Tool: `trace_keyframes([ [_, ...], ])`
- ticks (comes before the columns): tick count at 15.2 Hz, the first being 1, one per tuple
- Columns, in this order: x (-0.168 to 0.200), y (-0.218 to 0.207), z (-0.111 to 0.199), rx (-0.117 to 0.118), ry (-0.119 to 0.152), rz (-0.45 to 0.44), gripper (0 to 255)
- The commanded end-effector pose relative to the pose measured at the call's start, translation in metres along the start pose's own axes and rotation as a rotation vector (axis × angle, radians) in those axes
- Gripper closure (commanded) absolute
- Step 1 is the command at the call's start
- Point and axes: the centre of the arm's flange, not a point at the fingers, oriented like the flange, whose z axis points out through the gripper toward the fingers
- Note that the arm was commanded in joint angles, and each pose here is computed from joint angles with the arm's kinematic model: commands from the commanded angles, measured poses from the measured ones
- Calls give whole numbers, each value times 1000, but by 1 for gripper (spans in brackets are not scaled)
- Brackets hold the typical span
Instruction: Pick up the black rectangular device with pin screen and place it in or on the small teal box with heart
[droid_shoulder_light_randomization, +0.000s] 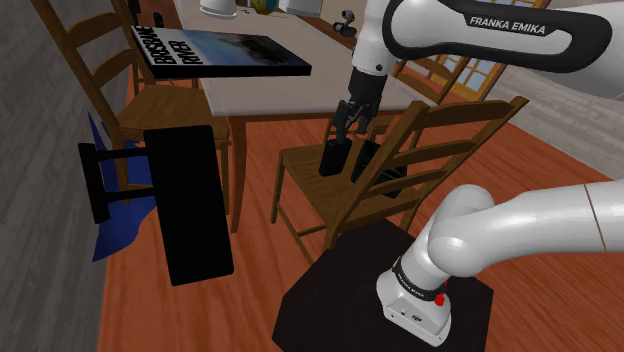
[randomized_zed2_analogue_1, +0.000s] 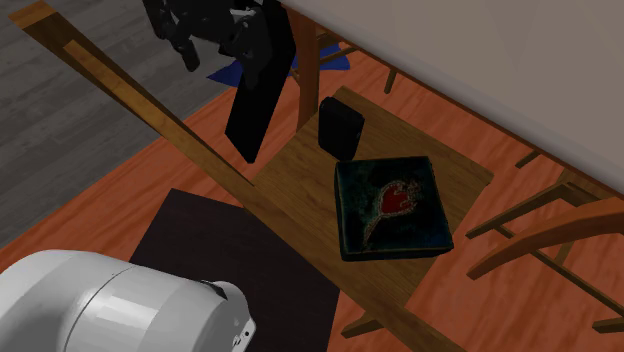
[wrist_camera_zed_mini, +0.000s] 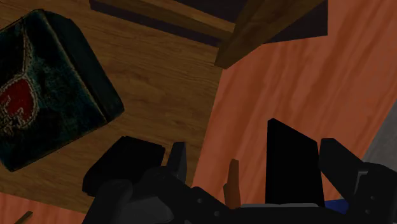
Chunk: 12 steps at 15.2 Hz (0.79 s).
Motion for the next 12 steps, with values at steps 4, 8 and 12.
trace_keyframes([
  [4,16,27,21,-15,2,-157,0],
  [8,44,60,48,-34,4,-367,0],
  [12,78,86,74,-53,6,-576,0],
])
